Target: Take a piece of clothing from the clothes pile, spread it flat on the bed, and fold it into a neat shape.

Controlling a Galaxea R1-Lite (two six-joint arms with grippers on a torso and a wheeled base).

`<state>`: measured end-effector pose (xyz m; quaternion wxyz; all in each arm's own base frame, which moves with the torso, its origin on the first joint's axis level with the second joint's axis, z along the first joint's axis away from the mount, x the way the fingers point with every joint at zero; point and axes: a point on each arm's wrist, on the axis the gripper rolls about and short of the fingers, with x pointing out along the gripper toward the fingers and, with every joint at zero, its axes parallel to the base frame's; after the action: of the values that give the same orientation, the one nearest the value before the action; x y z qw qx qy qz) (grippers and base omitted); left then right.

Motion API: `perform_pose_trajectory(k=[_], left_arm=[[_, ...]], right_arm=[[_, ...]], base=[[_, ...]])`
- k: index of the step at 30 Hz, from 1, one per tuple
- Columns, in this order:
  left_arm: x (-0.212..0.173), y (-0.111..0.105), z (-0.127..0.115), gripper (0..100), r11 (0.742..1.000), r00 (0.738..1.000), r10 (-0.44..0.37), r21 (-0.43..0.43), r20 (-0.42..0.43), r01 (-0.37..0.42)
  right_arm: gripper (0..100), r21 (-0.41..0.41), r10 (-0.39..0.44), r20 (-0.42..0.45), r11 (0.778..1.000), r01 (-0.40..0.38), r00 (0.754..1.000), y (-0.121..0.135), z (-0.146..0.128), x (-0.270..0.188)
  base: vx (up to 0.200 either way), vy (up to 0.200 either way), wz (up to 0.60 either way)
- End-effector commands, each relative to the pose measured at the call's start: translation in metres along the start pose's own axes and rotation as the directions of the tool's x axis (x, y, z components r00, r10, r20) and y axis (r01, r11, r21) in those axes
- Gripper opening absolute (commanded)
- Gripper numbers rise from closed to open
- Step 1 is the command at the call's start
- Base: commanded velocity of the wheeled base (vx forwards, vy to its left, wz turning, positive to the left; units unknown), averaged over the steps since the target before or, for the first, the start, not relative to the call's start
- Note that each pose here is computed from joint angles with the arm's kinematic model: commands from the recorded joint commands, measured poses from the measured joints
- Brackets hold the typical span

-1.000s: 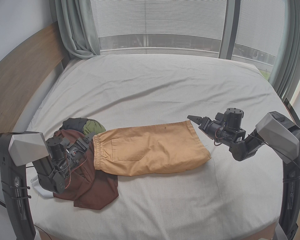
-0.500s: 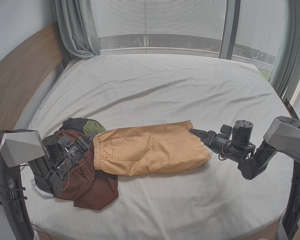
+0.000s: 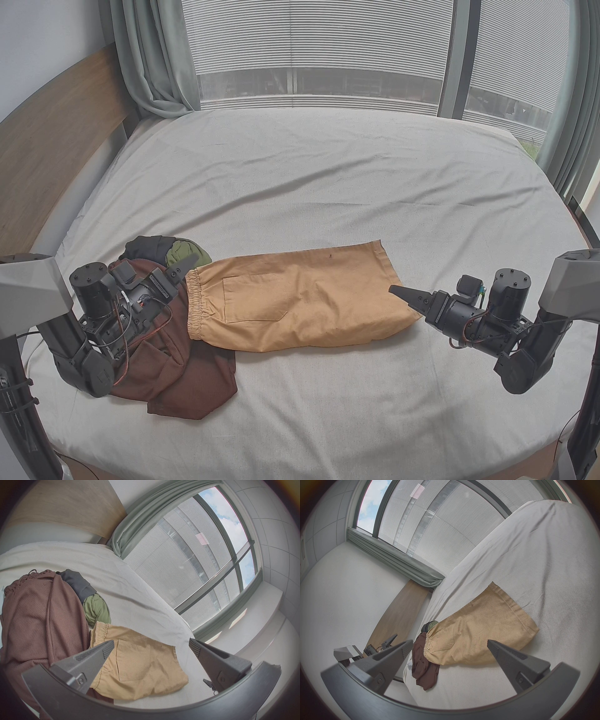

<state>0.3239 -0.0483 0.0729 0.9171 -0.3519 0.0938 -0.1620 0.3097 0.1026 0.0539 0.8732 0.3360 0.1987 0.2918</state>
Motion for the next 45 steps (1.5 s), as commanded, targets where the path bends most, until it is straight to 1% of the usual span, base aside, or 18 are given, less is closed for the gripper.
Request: perform_pose_trajectory(k=[1,3,7,8,9,10,11,12,15,18,21,25,29,34,39,45], left_arm=[[-0.006,-0.002,-0.002,100,1.000,1.000,-0.008,0.007,-0.023,0.008],[-0.008,-0.002,-0.004,100,1.000,0.999,-0.010,0.027,-0.039,0.011],[-0.013,0.003,-0.011,100,0.993,0.998,0.020,0.113,-0.068,-0.012],[-0.013,0.003,-0.011,100,0.993,0.998,0.020,0.113,-0.068,-0.012],[-0.018,0.006,-0.016,100,0.979,0.995,0.039,0.204,-0.092,-0.019],[-0.019,0.007,-0.017,100,0.972,0.994,0.043,0.233,-0.097,-0.019],[-0.020,0.007,-0.018,100,0.971,0.994,0.044,0.240,-0.098,-0.019],[-0.020,0.008,-0.019,100,0.960,0.994,0.048,0.280,-0.101,-0.018],[-0.020,0.010,-0.020,100,0.951,0.993,0.061,0.309,-0.104,-0.026],[-0.020,0.015,-0.023,100,0.942,0.991,0.076,0.335,-0.113,-0.034],[-0.020,0.016,-0.024,100,0.938,0.990,0.081,0.344,-0.116,-0.036],[-0.020,0.017,-0.025,100,0.938,0.989,0.082,0.344,-0.120,-0.036],[-0.019,0.021,-0.029,100,0.939,0.986,0.096,0.340,-0.134,-0.045],[-0.019,0.022,-0.028,100,0.939,0.986,0.098,0.340,-0.132,-0.048],[-0.019,0.022,-0.028,100,0.939,0.986,0.097,0.340,-0.133,-0.046],[-0.019,0.021,-0.029,100,0.940,0.986,0.096,0.339,-0.134,-0.045]], right_arm=[[100,-0.002,0.003,0.002,1.000,-0.003,1.000,0.004,0.001,-0.004],[100,-0.002,0.005,0.000,1.000,-0.005,1.000,0.004,0.001,-0.003],[100,-0.002,0.007,-0.012,1.000,-0.007,1.000,0.005,-0.002,-0.002],[100,-0.002,0.007,-0.012,1.000,-0.007,1.000,0.005,-0.002,-0.002],[100,-0.002,0.010,-0.020,1.000,-0.010,1.000,0.006,-0.005,0.000],[100,-0.002,0.009,-0.023,1.000,-0.009,1.000,0.005,-0.006,0.000],[100,-0.002,0.008,-0.024,1.000,-0.008,1.000,0.005,-0.006,0.000],[100,0.004,0.000,-0.034,1.000,0.001,0.999,0.002,-0.009,0.001],[100,0.010,-0.014,-0.050,1.000,0.015,0.999,-0.003,-0.014,0.003],[100,0.014,-0.039,-0.077,0.999,0.040,0.996,-0.014,-0.023,0.008],[100,0.017,-0.057,-0.098,0.998,0.059,0.994,-0.024,-0.031,0.012],[100,0.026,-0.074,-0.117,0.997,0.077,0.990,-0.030,-0.037,0.014],[100,0.032,-0.088,-0.130,0.995,0.093,0.988,-0.039,-0.042,0.018],[100,0.039,-0.101,-0.142,0.993,0.107,0.985,-0.050,-0.050,0.028],[100,0.043,-0.114,-0.147,0.992,0.122,0.983,-0.066,-0.059,0.041],[100,0.038,-0.137,-0.121,0.989,0.142,0.983,-0.079,-0.063,0.057]], base=[[0.000,0.000,0.00],[0.000,0.000,0.00],[0.000,0.000,0.00],[0.000,0.000,0.00],[0.000,0.000,0.00],[0.000,0.000,0.00],[0.000,0.000,0.00],[0.000,0.000,0.00],[0.000,0.000,0.00],[0.000,0.000,0.00],[0.000,0.000,0.00],[0.000,0.000,0.00],[0.000,0.000,0.00],[0.000,0.000,0.00],[0.000,0.000,0.00],[0.000,0.000,0.00]])
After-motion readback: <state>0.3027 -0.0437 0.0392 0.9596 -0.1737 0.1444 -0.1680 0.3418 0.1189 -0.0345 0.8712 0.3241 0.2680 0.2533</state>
